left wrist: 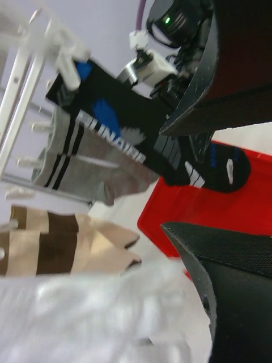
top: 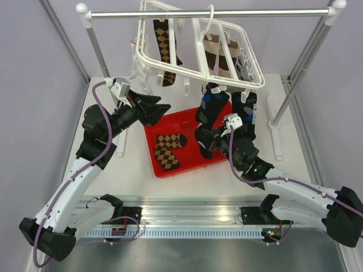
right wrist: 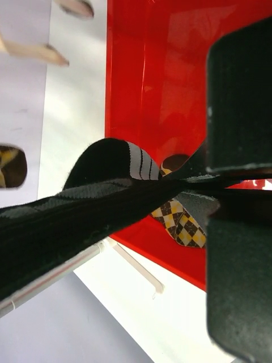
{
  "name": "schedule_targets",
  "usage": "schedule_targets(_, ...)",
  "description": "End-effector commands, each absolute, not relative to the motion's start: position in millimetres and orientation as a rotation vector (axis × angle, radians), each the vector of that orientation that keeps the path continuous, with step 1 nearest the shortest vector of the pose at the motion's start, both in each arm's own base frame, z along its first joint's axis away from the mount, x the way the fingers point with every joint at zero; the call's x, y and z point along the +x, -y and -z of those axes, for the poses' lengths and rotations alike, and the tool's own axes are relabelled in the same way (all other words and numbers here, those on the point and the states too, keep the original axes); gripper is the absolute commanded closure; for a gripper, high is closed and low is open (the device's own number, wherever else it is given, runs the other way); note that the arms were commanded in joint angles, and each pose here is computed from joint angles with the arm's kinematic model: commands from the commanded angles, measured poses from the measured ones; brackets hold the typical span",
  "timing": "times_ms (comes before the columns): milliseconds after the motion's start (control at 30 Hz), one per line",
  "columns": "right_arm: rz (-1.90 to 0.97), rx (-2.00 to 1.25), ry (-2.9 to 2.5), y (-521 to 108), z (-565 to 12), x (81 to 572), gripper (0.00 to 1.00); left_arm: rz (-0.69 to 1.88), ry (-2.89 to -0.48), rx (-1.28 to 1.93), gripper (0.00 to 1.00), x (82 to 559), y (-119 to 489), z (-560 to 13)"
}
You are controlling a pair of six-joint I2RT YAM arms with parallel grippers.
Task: Remove the socks clipped to the hanger
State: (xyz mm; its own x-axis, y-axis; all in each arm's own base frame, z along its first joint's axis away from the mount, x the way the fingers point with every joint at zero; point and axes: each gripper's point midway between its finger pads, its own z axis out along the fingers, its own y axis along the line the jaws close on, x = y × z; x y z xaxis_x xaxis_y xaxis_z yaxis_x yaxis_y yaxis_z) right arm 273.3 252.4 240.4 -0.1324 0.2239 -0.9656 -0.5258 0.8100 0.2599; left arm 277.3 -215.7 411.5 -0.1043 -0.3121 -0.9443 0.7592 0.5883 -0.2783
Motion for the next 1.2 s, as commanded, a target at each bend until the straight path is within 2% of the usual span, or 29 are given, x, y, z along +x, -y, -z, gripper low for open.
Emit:
schedule_targets(0, -0.651, -0.224, -1.531, -256, -265, 277, 0.99, 1.086, -1.331, 0.535, 0.34, 233, 235, -426)
schedule_targets(100, -0.592, -0.205, -1.541, -256, -265, 278, 0.99, 1.115, -1.312, 0.59, 0.34, 217, 249, -429)
schedule_targets(400, -0.37, -0.075, -1.563, -245, -258, 284, 0.99, 1.042, -1.297, 0.538, 0.35, 212, 287, -427)
schedule_targets(567, -0.272, -0.066, -1.564, -247, -251, 282, 0.99, 0.936, -1.284, 0.494, 0.34, 227, 309, -437)
schedule_targets(1067, -0.086, -0.064, -1.535, -251, -251, 276, 0.99, 0.789, -1.17, 0.468, 0.35, 221, 351, -491)
schedule_targets(1167, -0.048, -0.086, -1.53, -252, -249, 275, 0.99, 0.723, -1.187, 0.47, 0.34, 227, 358, -487)
